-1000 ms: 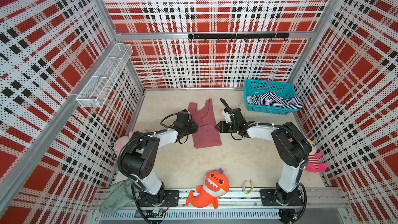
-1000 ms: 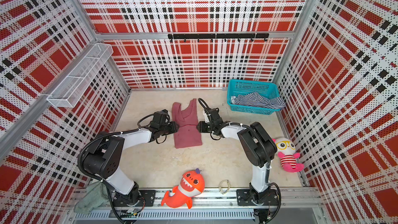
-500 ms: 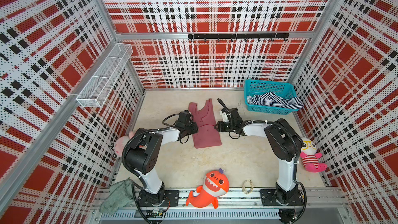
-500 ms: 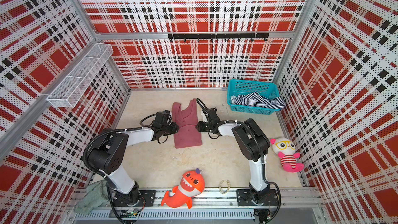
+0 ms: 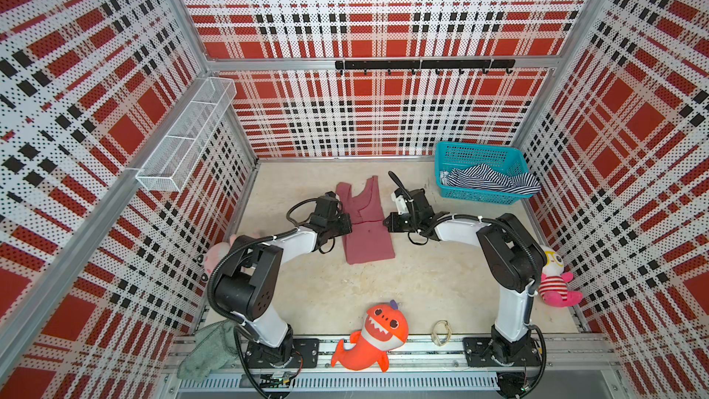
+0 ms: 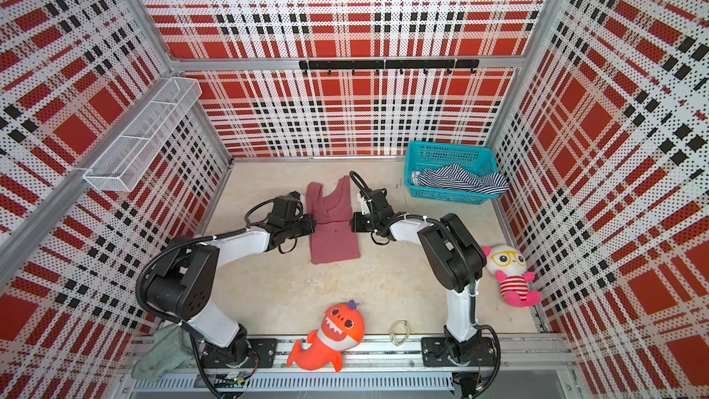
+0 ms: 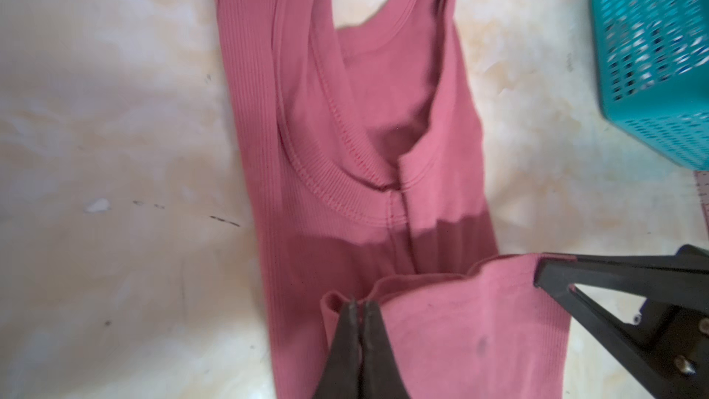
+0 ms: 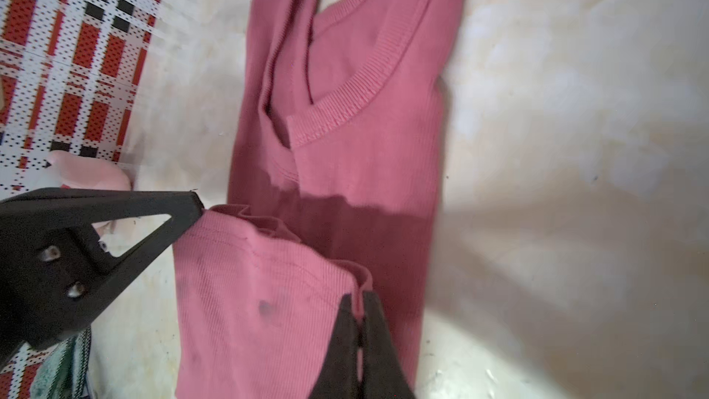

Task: Fold and stack tank tops
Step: Smooth out the tank top at the center of the table.

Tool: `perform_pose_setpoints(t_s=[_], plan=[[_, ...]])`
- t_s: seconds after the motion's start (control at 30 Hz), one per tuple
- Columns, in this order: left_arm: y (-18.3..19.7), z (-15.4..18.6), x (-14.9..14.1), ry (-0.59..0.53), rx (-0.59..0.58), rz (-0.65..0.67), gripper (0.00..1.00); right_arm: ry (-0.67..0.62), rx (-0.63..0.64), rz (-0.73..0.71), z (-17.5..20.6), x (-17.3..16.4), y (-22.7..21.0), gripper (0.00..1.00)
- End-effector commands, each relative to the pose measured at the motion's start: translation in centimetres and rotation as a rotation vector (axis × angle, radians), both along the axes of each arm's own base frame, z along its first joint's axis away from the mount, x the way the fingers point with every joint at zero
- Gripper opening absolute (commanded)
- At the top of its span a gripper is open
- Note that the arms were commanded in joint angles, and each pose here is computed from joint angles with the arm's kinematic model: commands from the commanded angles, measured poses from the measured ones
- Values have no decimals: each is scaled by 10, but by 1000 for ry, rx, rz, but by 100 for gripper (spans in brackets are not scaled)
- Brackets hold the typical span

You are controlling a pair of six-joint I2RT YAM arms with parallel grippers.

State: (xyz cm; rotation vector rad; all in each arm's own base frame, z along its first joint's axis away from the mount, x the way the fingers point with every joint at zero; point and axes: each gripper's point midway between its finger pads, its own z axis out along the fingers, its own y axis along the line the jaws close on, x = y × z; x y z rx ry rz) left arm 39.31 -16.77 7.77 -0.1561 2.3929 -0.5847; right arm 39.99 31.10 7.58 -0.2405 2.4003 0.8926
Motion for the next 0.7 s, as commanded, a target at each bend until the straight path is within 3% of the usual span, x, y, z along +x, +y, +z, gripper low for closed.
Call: perform_pose_setpoints(t_s=[0.0,0.5,0.67], plan=[[16,14,0,-42,7,44,0,-92,33,26,33,4,3,0],[34,-27,23,-6,-8,83,0,-41,-3,13,-6,33,14,0],[32,-28,31,-10,-2,81,12,-12,-36,-8,-22,41,9,23]])
